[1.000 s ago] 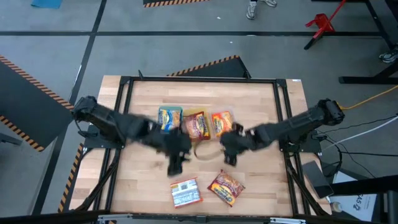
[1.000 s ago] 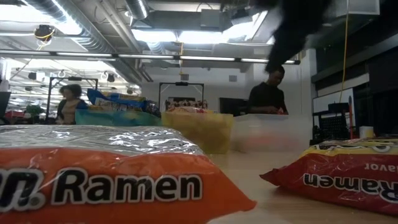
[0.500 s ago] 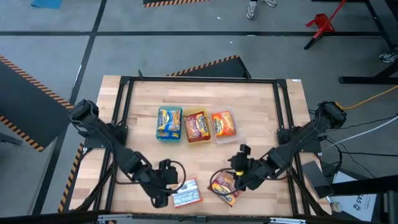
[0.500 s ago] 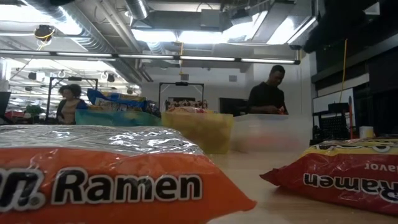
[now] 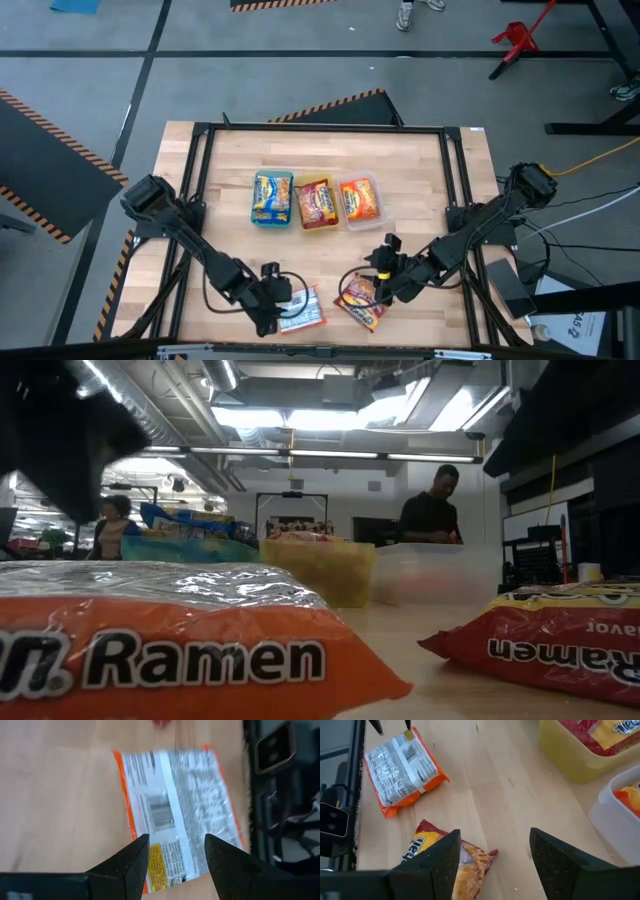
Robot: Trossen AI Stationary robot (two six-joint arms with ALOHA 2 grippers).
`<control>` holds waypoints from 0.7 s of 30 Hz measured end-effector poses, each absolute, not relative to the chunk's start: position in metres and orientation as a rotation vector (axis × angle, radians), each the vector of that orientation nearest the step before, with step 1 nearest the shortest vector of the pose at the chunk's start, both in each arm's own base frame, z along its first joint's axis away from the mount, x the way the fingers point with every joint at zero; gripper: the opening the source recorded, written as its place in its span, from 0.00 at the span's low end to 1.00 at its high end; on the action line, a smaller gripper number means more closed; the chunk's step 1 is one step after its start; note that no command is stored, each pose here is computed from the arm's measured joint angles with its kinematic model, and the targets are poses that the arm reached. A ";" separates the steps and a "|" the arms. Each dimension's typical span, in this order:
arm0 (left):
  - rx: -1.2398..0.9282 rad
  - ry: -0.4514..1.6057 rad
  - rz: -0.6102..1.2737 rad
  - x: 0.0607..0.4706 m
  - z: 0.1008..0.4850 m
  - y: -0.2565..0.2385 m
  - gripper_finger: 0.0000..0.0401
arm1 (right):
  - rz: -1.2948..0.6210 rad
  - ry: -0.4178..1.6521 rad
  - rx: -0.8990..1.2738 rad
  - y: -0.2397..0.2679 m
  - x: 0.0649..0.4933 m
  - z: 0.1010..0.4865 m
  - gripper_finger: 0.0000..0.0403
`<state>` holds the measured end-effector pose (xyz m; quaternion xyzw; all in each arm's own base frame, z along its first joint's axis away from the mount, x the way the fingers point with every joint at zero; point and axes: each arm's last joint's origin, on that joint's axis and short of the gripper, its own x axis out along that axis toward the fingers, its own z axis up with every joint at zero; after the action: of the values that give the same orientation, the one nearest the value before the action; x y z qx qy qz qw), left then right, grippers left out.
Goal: Sort Maruchan noodles
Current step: Put the orange bag into the white bin
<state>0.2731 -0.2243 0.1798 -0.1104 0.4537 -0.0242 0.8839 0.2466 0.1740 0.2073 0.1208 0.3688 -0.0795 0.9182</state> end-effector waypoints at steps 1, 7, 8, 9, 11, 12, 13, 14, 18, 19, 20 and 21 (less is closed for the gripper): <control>-0.229 0.962 -0.055 0.274 0.174 -0.226 0.46 | -0.159 0.759 0.239 0.174 0.247 0.207 0.55; -0.248 1.011 -0.010 0.279 0.152 -0.228 0.46 | -0.159 0.721 0.221 0.175 0.249 0.209 0.55; -0.250 1.011 0.003 0.281 0.151 -0.226 0.46 | -0.147 0.710 0.214 0.175 0.250 0.210 0.55; -0.251 1.007 0.014 0.282 0.149 -0.225 0.46 | -0.134 0.700 0.202 0.177 0.251 0.210 0.55; -0.250 0.997 0.034 0.285 0.149 -0.222 0.46 | -0.097 0.678 0.155 0.180 0.255 0.209 0.55; -0.253 0.996 0.040 0.286 0.149 -0.221 0.46 | -0.067 0.666 0.126 0.182 0.258 0.208 0.55; -0.256 0.996 0.045 0.287 0.149 -0.219 0.46 | -0.029 0.655 0.098 0.185 0.261 0.207 0.55; -0.260 0.999 0.048 0.288 0.149 -0.217 0.46 | 0.004 0.651 0.066 0.187 0.263 0.204 0.55; -0.265 1.002 0.061 0.291 0.148 -0.214 0.46 | 0.089 0.643 0.023 0.195 0.275 0.189 0.55; -0.263 0.999 0.067 0.291 0.148 -0.213 0.46 | 0.098 0.645 0.032 0.196 0.278 0.186 0.55; -0.260 0.994 0.072 0.291 0.148 -0.213 0.46 | 0.105 0.650 0.046 0.195 0.281 0.182 0.55; -0.255 0.989 0.079 0.291 0.148 -0.213 0.46 | 0.117 0.652 0.064 0.194 0.285 0.179 0.55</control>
<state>0.2908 -0.2128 0.1483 -0.1222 0.4731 0.0379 0.8717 0.2850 0.1943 0.1792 0.0312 0.3199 0.0574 0.9452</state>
